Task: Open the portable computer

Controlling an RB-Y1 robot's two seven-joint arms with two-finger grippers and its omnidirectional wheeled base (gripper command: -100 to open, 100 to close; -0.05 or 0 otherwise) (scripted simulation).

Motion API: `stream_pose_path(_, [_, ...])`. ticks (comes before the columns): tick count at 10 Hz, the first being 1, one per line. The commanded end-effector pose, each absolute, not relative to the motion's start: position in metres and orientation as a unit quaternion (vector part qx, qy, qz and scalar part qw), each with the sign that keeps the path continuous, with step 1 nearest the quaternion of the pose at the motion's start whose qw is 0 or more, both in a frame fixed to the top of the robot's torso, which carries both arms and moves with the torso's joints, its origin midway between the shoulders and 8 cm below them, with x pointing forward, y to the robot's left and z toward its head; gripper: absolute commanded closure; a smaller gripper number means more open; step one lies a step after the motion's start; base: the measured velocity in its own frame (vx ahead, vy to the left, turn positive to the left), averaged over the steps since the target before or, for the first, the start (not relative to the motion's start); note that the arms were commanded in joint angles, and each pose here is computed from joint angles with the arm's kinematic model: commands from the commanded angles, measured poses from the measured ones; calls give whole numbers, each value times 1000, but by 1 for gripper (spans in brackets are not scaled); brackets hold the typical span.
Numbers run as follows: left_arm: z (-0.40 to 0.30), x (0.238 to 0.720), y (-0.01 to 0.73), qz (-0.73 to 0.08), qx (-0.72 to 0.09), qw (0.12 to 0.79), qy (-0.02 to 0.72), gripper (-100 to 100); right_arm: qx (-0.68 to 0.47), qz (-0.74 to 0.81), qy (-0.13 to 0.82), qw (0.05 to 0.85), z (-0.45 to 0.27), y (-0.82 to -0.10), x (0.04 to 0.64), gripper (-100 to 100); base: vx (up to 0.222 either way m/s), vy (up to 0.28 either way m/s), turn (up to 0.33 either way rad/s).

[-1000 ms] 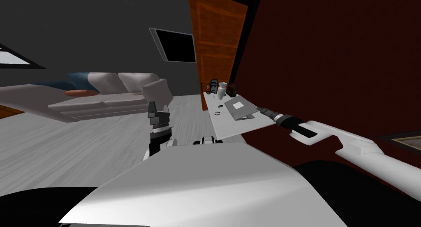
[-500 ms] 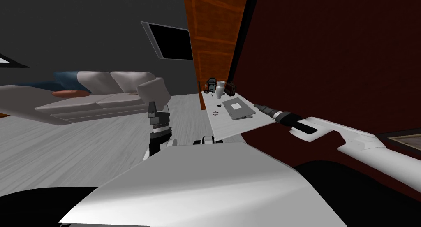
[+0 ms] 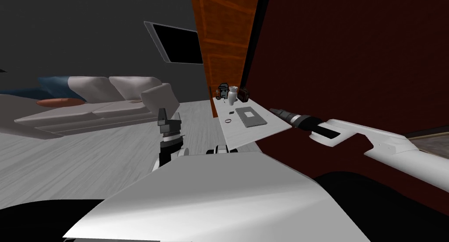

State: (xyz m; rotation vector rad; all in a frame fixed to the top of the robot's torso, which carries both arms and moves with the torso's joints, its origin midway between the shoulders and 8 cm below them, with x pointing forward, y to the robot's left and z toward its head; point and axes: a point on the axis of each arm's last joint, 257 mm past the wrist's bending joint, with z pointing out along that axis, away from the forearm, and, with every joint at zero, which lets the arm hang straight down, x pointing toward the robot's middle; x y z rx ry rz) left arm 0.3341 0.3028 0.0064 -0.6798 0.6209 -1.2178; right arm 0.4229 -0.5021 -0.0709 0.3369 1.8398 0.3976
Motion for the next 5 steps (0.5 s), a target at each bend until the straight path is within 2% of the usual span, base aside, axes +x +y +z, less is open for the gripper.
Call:
stream_pose_path(1, [6, 334, 303, -551, -308, 723, 281, 0, 144, 170, 786, 577, -71, -502, 423, 0, 0, 0, 0])
stream_pose_path(5, [6, 334, 303, -551, -308, 723, 281, 0, 144, 170, 786, 577, -71, -502, 423, 0, 0, 0, 0])
